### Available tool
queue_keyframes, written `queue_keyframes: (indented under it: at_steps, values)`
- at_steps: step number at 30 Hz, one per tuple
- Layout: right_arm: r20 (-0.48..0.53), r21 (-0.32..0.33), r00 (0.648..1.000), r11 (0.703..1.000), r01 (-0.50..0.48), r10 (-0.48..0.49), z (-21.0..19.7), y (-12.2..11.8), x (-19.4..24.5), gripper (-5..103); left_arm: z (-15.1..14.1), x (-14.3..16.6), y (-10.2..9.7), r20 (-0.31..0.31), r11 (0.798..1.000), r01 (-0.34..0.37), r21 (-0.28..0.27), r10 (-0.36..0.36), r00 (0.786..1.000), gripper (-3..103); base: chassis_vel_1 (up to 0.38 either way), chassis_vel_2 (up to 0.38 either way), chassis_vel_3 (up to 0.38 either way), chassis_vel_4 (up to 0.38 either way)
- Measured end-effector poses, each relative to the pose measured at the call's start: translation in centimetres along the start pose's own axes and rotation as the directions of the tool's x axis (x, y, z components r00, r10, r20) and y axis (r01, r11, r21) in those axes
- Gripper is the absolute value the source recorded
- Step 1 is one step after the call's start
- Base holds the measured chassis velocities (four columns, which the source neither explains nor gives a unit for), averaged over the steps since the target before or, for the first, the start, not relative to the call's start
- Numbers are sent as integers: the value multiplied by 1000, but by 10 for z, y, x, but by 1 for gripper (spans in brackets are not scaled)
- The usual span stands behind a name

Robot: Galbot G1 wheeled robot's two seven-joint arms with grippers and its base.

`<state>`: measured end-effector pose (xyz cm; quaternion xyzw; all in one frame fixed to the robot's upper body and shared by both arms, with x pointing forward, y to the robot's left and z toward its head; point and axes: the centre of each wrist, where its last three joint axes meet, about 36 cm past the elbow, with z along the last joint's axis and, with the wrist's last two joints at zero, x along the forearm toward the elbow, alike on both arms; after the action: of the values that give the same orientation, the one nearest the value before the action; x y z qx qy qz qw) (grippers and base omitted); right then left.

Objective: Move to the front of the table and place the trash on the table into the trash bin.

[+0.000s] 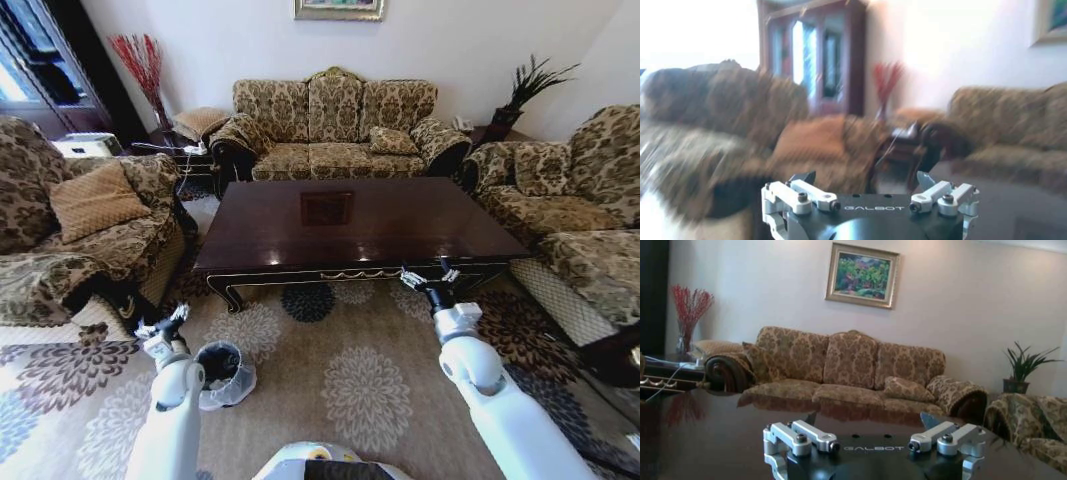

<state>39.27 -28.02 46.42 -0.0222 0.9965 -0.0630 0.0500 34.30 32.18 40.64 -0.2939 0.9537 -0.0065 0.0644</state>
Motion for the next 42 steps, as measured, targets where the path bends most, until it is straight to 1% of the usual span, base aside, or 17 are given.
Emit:
queue_keyframes:
  at_steps: [2,6,17,26,31,42]
  values:
    - [-3,-6,1000,1000,7,-7,0,0,0,100,-13,13,-5,31,999,-41,-5,41,999,100,0,0,0,0]
    - [4,-13,1000,1000,16,-16,2,0,1,100,-21,23,-9,33,998,-57,1,56,998,100,0,0,0,0]
    - [4,-19,1000,999,27,-26,7,-4,1,100,-19,29,-8,24,998,-53,-14,53,998,100,-26,23,25,-23]
    - [-3,-24,999,999,32,-32,11,-4,2,100,-23,31,-9,31,999,-44,-18,44,999,100,-99,98,110,-100]
    - [-12,-20,999,999,30,-30,16,-9,5,100,-22,33,-9,32,999,-39,-35,40,999,100,-98,87,104,-90]
    - [-11,-18,1000,999,26,-26,16,-12,5,100,-23,33,-10,39,998,-40,-45,42,998,100,-90,50,101,-44]
